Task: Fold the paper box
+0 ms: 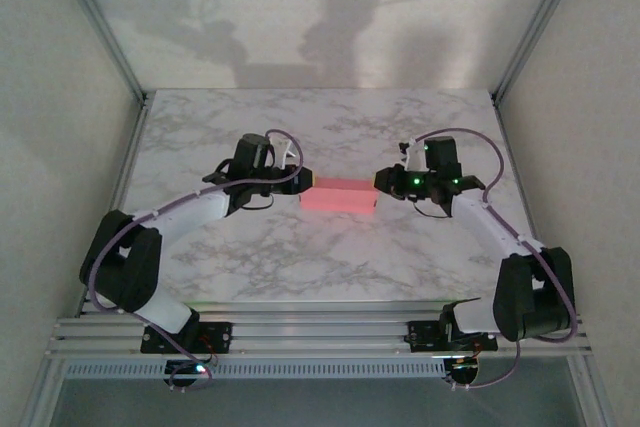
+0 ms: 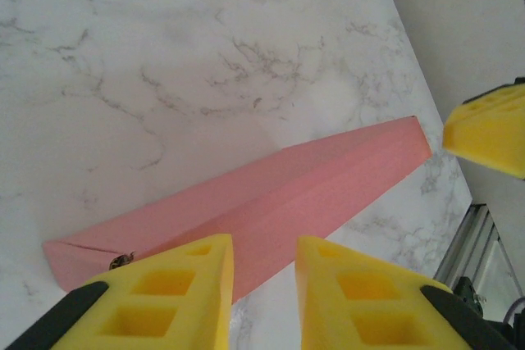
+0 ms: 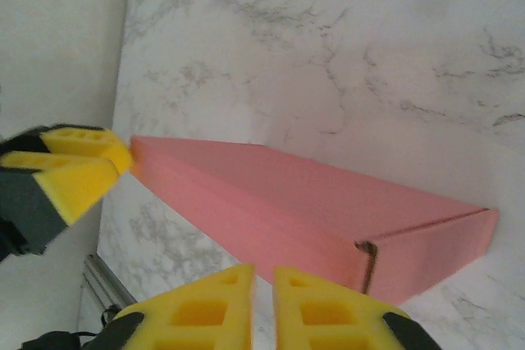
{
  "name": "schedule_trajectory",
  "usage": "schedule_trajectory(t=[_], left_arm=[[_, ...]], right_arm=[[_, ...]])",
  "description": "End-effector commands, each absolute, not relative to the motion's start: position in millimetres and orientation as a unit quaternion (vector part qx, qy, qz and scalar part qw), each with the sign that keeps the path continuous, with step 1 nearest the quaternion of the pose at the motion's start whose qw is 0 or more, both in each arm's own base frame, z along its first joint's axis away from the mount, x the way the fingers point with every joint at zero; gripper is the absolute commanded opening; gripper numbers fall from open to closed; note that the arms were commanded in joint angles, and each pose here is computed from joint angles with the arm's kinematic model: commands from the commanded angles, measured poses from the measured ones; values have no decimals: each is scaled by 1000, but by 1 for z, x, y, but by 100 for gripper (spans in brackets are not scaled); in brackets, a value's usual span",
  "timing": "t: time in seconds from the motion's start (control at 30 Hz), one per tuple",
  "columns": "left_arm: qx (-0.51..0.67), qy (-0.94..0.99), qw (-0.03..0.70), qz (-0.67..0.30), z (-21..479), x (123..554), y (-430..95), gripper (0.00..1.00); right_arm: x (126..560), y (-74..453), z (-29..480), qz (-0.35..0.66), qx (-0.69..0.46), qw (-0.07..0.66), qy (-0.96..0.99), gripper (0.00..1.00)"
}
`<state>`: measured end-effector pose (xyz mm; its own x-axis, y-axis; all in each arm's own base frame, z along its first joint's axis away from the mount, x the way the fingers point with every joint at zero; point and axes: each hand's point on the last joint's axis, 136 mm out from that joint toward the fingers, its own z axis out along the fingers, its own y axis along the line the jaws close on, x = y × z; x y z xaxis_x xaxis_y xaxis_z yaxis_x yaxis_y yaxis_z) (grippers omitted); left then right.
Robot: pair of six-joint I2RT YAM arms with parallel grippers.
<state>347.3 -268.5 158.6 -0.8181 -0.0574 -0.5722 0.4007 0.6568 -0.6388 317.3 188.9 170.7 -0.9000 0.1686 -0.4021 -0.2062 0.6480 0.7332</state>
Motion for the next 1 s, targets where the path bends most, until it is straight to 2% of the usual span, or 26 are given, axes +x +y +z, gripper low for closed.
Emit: schedule_trajectory(t=[0.0, 0.1, 0.23, 0.33, 0.53, 0.63, 0.67, 0.73, 0.93, 0.97], left_arm=[[74, 900, 214, -373, 119, 317, -260, 28], [72, 899, 217, -374, 121, 315, -260, 28], [73, 898, 217, -377, 122, 312, -262, 27], [75, 896, 217, -379, 125, 309, -265, 28], [70, 890, 218, -394, 133, 300, -267, 29], [65, 888, 226, -395, 139, 298, -264, 34], [63, 889, 227, -393, 139, 298, -263, 37], [57, 890, 234, -388, 140, 302, -261, 48], [52, 897, 238, -368, 127, 323, -256, 97], [53, 898, 237, -368, 125, 327, -256, 99]], right_arm=[[313, 188, 189, 431, -9, 230, 872, 20], [309, 177, 185, 415, 21, 235, 879, 32], [303, 155, 169, 369, 73, 238, 896, 56], [297, 149, 158, 357, 88, 225, 902, 70], [288, 150, 141, 359, 91, 206, 906, 86], [286, 150, 133, 358, 92, 198, 908, 94], [285, 150, 130, 358, 91, 194, 909, 98], [282, 150, 122, 357, 94, 184, 911, 99], [276, 159, 101, 352, 99, 160, 917, 99], [275, 162, 98, 353, 98, 158, 917, 99]])
